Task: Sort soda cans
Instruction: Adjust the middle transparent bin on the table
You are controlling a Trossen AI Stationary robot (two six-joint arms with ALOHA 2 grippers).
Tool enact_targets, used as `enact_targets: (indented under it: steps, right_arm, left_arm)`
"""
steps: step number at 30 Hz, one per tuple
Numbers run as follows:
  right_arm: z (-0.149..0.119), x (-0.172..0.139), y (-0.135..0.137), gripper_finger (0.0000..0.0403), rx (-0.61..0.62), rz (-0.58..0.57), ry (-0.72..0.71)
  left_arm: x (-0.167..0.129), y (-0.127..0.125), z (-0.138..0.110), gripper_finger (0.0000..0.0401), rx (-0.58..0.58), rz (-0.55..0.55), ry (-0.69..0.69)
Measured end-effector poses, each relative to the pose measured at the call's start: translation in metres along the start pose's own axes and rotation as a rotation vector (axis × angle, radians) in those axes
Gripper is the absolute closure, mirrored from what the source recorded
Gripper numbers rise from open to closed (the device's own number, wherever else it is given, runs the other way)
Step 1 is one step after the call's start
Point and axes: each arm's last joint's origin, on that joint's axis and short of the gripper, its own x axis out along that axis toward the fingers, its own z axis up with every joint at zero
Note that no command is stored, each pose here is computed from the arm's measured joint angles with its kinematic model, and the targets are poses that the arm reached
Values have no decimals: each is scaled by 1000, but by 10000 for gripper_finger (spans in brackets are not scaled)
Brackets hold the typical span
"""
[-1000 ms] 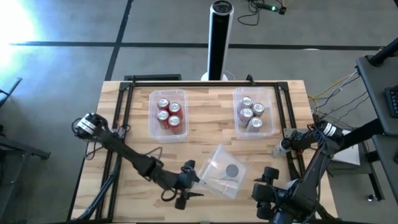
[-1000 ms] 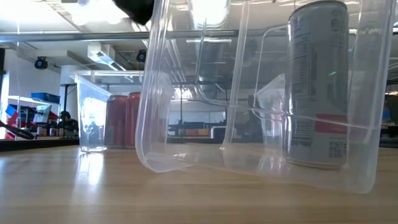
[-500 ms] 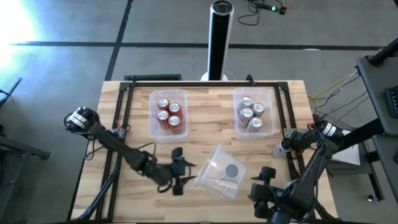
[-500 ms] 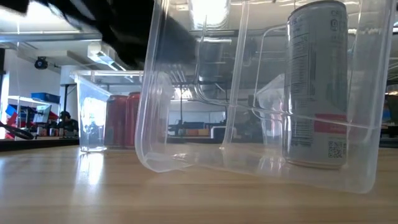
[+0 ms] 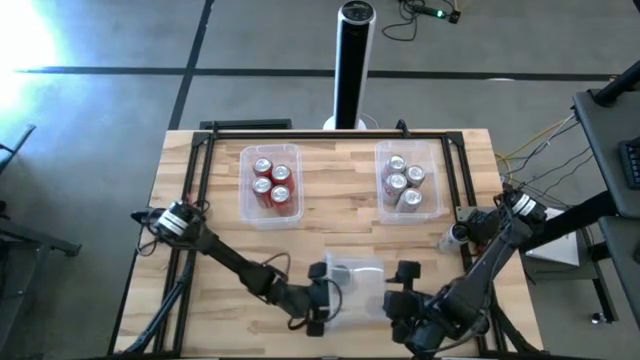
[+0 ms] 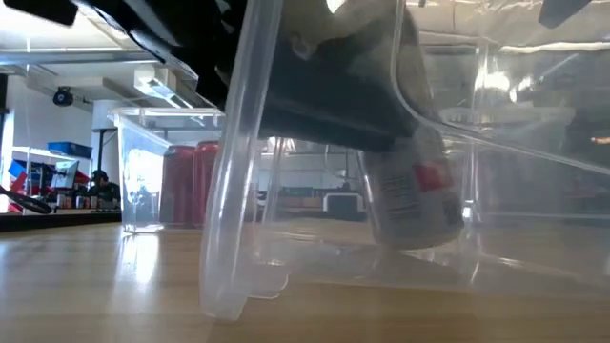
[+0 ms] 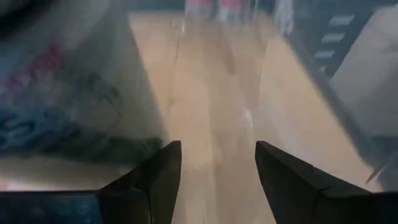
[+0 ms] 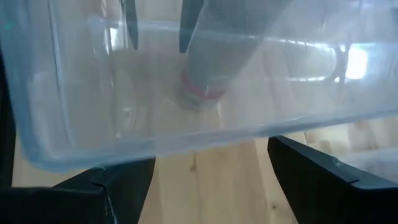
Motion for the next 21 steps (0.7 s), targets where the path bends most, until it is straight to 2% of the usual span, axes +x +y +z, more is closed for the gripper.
enact_targets:
  steps: [9, 14, 21]
  right_arm:
    - [-3, 3, 1, 94, 21, 16, 29]
    - [-5, 3, 2, 88, 38, 20, 35]
    - [-26, -2, 2, 99, 44, -35, 114]
  left_arm:
    - [-2, -7, 14, 211, 23, 95, 179]
    - [-8, -1, 10, 211, 14, 226, 285]
    - [-18, 11, -3, 211, -6, 330, 286]
